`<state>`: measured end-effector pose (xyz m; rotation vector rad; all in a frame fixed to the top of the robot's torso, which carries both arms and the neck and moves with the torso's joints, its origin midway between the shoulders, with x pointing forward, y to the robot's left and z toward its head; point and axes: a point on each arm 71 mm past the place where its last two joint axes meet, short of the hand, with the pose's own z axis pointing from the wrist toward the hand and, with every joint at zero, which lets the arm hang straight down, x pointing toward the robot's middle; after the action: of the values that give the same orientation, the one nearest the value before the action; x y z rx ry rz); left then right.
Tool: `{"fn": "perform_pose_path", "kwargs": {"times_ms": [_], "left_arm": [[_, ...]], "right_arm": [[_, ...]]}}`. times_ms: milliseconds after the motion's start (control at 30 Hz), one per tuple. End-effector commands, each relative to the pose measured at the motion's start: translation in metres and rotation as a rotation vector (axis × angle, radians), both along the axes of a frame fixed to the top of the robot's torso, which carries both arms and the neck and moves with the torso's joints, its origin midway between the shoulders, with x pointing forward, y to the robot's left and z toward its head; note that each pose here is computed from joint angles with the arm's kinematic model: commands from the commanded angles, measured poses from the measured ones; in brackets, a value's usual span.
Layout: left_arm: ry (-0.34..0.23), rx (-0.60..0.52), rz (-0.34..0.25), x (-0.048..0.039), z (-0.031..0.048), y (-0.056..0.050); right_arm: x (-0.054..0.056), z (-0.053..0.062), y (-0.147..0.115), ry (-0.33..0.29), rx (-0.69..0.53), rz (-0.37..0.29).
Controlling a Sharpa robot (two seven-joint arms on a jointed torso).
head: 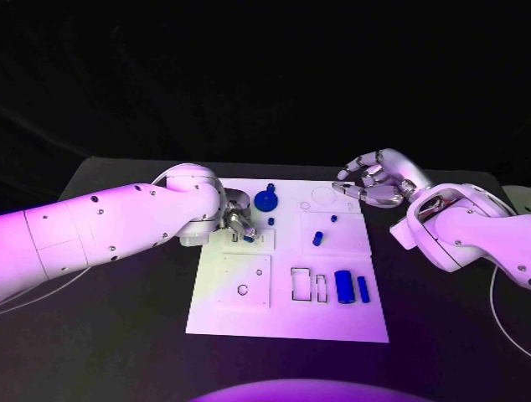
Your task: Assemble the parts on the task board
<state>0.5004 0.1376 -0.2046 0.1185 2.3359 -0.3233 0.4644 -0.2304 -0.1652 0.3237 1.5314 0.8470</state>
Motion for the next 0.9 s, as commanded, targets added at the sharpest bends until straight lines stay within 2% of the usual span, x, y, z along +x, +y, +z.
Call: {"fn": "perform_pose_path", "kwargs": {"times_ms": [33,900], "left_arm": [[0.037,0.031,-0.016,-0.0029,-0.0058,0.0009],[0.054,0.026,-0.007,-0.0014,-0.0075,0.0021]], "right_arm": [[-0.0008,0.0002,0.0012,-0.007,-0.007,0.012],[-0.0009,0.0005,0.0001,-0.012,-0.006,0.01]]}}
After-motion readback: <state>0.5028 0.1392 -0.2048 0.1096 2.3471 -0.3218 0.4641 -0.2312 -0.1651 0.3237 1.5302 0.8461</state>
